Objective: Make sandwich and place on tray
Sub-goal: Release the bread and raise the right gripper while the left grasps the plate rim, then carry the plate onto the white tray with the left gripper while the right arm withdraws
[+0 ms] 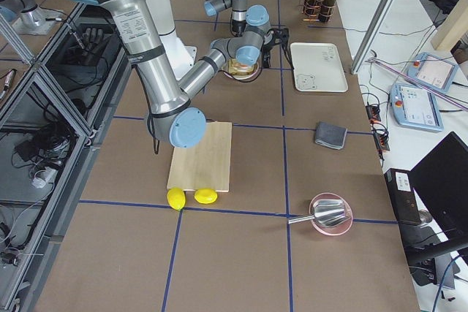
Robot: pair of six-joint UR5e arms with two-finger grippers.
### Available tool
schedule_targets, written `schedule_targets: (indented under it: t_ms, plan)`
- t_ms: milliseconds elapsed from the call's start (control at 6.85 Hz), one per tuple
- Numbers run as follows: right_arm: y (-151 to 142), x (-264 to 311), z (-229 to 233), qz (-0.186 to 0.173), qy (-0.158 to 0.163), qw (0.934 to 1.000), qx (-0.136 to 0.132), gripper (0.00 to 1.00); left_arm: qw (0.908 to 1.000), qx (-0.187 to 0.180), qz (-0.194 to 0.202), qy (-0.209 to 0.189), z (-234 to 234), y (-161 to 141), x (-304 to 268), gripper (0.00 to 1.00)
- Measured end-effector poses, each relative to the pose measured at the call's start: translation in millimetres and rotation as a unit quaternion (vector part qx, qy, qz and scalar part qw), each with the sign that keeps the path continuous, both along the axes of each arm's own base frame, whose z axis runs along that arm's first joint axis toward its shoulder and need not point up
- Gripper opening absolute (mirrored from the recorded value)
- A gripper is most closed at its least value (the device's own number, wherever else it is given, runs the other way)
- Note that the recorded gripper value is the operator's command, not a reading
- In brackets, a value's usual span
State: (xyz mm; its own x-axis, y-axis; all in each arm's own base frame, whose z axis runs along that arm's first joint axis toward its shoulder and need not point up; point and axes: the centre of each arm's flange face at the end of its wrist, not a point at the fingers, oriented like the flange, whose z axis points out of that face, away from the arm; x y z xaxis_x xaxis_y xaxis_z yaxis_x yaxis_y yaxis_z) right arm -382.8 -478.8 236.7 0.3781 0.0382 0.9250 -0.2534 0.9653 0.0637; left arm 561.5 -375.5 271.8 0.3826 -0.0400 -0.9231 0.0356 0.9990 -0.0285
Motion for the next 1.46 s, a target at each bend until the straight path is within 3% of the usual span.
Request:
schedule_targets:
  t_ms: [292,730,876,1460]
  plan:
    - [1.3,2.4,-1.5,0.000,-0.002,1.0000,0.001,1.00,1.0000,0.002,-0.001,0.001,-3.1,-1.1,2.2,0.22]
    - [1.5,3.4,-1.8,0.001,-0.002,1.0000,0.001,1.00,1.0000,0.002,-0.005,-0.003,-1.0,-4.0,7.1,0.16]
    - [1.6,3.6,-2.0,0.001,-0.002,1.0000,0.002,1.00,1.0000,0.002,-0.005,-0.004,0.3,-4.4,8.0,0.00]
    - [-1.2,16.9,3.0,-0.001,-0.004,1.0000,-0.005,1.00,0.9999,0.000,-0.015,0.004,-8.6,-16.8,-6.1,0.00]
